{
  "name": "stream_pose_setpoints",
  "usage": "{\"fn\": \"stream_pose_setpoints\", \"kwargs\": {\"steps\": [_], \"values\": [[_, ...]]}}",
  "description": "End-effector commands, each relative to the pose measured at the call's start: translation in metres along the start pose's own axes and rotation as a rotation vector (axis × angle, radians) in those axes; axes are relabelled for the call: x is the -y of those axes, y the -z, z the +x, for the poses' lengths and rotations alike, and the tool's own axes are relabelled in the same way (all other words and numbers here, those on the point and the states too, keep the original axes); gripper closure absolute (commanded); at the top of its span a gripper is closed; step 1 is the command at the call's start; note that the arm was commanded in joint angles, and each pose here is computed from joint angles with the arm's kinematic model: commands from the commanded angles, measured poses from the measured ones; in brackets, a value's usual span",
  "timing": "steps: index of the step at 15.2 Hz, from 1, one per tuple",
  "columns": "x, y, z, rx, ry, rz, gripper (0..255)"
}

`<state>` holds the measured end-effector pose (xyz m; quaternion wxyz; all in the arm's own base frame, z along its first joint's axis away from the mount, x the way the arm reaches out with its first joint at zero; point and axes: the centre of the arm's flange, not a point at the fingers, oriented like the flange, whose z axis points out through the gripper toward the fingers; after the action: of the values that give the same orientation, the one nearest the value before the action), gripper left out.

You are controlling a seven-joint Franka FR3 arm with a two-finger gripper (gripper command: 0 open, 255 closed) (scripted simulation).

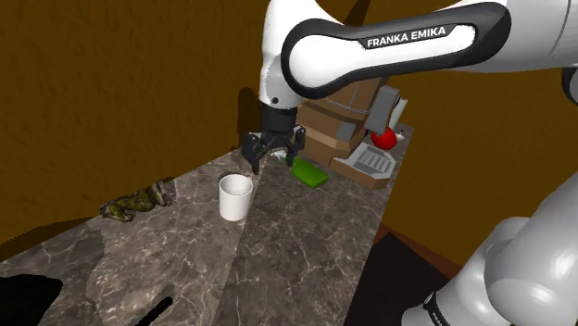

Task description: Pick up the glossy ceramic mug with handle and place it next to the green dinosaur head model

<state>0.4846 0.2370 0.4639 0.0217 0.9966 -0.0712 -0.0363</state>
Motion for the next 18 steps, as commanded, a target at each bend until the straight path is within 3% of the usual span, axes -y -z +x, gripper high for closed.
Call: {"fn": "stream_pose_setpoints", "kwargs": {"steps": [1, 9, 18], "values": [[0.022, -0.012, 0.014, 0.002, -0.003, -0.003, 0], [0.106, -0.054, 0.067, 0.012, -0.01, -0.02, 0], [0.108, -0.096, 0.069, 0.012, -0.011, -0.021, 0]]}}
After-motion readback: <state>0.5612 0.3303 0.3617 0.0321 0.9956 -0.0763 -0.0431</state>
